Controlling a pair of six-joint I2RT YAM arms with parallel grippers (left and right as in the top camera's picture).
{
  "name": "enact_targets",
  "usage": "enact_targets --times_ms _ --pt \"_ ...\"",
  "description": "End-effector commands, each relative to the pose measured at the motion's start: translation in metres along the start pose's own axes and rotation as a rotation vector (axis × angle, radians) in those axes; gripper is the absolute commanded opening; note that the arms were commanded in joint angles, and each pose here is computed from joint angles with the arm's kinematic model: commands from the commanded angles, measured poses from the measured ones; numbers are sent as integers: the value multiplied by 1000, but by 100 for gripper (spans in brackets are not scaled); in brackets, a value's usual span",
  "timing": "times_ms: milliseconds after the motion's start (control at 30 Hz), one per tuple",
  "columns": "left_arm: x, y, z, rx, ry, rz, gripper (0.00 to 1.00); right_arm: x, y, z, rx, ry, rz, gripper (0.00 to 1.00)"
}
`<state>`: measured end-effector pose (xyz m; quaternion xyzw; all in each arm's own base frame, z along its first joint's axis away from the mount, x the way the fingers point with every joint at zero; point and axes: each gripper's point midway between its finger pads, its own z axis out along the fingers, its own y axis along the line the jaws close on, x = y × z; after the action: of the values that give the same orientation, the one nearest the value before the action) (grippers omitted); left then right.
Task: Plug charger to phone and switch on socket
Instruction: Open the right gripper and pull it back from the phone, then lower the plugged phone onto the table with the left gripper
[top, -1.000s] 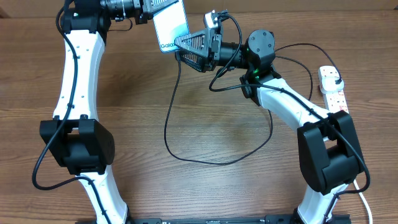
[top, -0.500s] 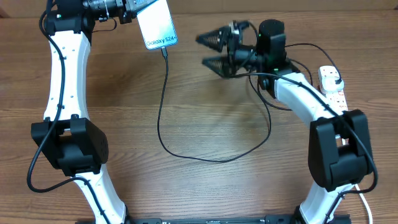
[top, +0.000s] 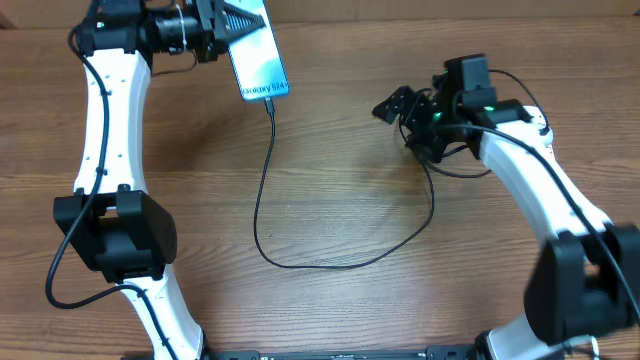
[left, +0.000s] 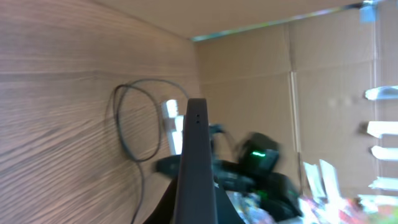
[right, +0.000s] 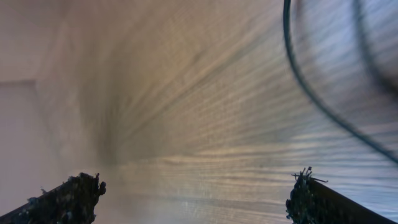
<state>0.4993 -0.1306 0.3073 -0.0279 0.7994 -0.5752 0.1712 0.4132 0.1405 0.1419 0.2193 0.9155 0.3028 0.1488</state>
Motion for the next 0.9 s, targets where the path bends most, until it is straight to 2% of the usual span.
enact_targets --times_ms 0,133,367,533,867 --pt "13 10 19 -102 25 111 4 -21 1 -43 70 -176 -62 100" --pt "32 29 50 -163 96 84 4 -18 4 -62 76 -211 -71 100" --pt "59 81 105 -283 200 19 5 -14 -6 -65 123 -205 -58 100" --pt "75 118 129 -309 265 -69 5 -14 -7 -65 130 -207 -56 100" --pt "88 163 169 -323 304 -114 4 -14 -9 -65 135 -207 -55 100"
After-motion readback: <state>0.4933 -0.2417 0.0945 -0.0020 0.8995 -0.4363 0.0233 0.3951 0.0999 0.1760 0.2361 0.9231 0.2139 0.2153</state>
